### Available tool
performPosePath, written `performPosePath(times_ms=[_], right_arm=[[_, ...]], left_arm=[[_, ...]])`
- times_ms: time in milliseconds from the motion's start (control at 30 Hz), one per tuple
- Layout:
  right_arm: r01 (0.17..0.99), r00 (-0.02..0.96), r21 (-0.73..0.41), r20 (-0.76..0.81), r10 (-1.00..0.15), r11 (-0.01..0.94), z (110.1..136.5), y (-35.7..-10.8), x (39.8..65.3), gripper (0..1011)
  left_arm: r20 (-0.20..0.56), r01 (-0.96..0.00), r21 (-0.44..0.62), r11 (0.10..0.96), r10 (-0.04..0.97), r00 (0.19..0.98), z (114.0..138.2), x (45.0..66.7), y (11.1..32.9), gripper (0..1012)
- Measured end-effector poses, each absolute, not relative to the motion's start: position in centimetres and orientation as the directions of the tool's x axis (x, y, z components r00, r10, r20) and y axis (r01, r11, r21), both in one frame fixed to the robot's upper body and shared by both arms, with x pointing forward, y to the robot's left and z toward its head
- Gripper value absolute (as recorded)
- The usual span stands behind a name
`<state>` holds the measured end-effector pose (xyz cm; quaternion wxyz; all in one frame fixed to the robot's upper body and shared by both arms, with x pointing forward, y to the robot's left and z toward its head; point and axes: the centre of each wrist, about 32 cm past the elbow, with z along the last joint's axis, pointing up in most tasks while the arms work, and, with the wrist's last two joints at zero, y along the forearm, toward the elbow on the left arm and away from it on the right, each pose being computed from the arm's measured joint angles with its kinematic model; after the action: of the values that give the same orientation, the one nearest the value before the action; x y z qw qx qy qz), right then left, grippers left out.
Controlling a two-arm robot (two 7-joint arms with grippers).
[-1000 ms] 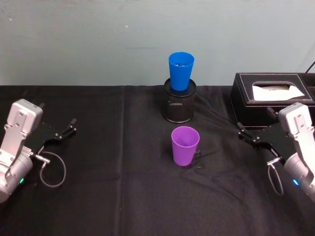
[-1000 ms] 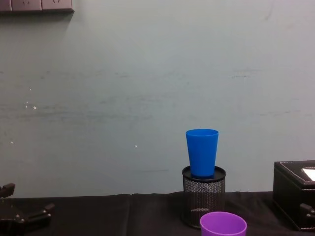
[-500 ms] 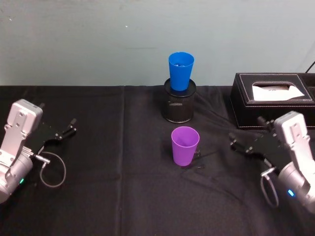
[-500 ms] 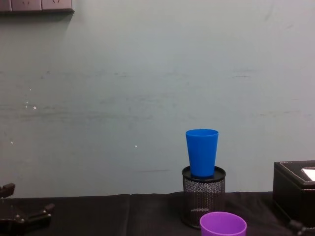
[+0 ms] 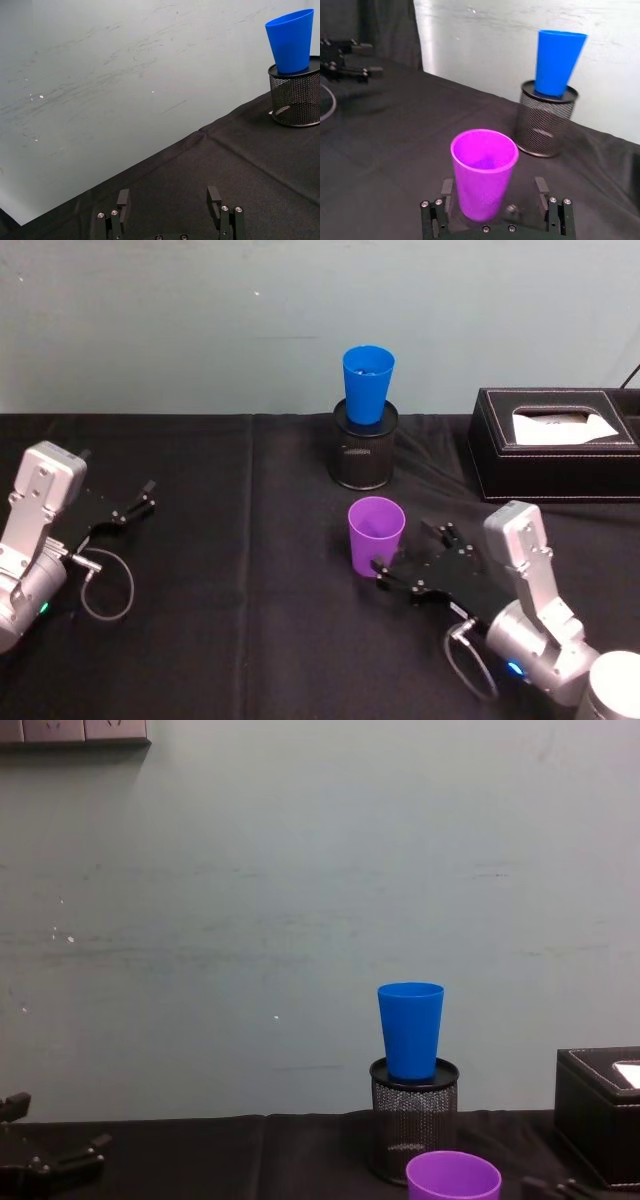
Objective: Pick up one cup with a gripper and tap it against the other cup.
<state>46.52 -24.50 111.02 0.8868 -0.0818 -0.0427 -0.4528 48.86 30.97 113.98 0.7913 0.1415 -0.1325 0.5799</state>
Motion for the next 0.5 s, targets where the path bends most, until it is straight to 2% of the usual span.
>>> performPosePath(times_ms=[267,500], right_arm=[[0.809,0.588,-0.079,0.126,-0.799,0.583,110.4,-22.7,47.7,1003],[0.821,0.571,-0.062,0.117,-0.813,0.568,110.0,-22.1,48.4,1003]], left_arm=[[0.374,-0.955,0.07,0.287,0.88,0.292,114.0,48.9,31.0,1000],[0.374,-0.955,0.07,0.287,0.88,0.292,114.0,48.9,31.0,1000]])
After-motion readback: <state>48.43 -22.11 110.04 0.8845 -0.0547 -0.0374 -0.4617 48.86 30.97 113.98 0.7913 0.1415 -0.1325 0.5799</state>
